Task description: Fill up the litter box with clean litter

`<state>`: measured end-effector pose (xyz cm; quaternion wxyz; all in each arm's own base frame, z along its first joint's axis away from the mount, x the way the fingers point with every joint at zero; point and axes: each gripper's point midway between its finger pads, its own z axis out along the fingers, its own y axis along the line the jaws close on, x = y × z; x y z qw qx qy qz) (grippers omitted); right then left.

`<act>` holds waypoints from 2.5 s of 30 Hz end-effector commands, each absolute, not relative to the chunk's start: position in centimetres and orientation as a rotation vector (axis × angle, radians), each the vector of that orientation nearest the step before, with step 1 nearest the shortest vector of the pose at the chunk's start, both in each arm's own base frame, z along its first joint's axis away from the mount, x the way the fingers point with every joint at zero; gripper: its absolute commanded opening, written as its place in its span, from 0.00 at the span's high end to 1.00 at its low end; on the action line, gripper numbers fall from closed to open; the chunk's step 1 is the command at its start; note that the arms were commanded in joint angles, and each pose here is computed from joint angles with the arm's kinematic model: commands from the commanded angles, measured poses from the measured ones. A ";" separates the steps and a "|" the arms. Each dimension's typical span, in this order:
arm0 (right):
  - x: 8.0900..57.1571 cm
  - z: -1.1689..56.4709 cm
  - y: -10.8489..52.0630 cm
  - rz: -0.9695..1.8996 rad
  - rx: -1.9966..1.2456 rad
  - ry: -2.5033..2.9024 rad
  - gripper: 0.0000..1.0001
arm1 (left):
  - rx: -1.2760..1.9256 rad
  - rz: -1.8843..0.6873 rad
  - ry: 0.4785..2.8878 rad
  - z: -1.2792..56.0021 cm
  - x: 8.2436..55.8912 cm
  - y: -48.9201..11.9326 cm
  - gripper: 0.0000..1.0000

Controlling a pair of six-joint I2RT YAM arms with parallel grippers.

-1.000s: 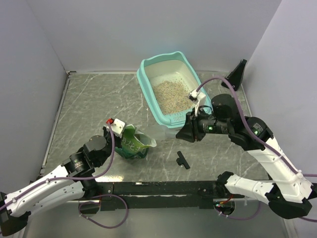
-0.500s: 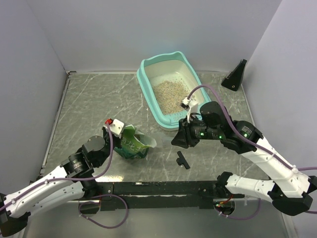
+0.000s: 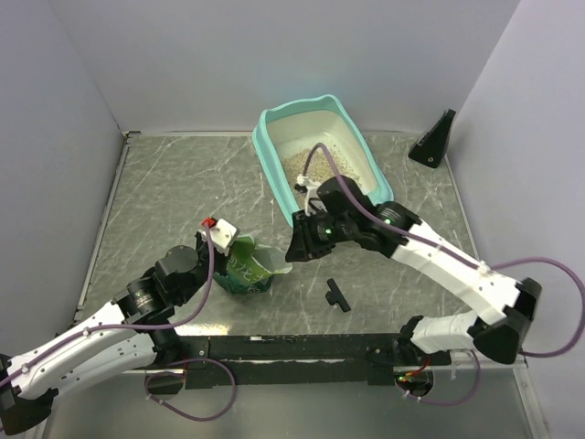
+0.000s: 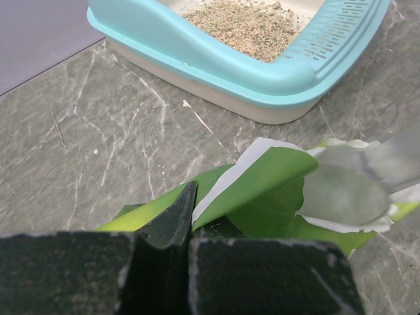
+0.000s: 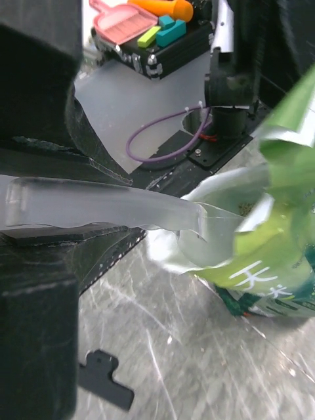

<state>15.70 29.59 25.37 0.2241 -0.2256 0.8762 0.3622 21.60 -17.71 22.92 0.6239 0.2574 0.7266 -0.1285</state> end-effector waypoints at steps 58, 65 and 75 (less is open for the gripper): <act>14.3 20.3 30.3 1.681 -0.152 2.176 1.00 | 0.605 -0.318 1.682 22.7 21.7 -18.6 0.99; 13.9 21.3 28.6 1.680 -0.067 2.118 1.00 | 0.606 -0.312 1.682 22.6 21.8 -18.5 0.99; 13.1 22.9 26.6 1.671 -0.007 2.071 1.00 | 0.609 -0.310 1.681 22.4 21.8 -18.6 0.99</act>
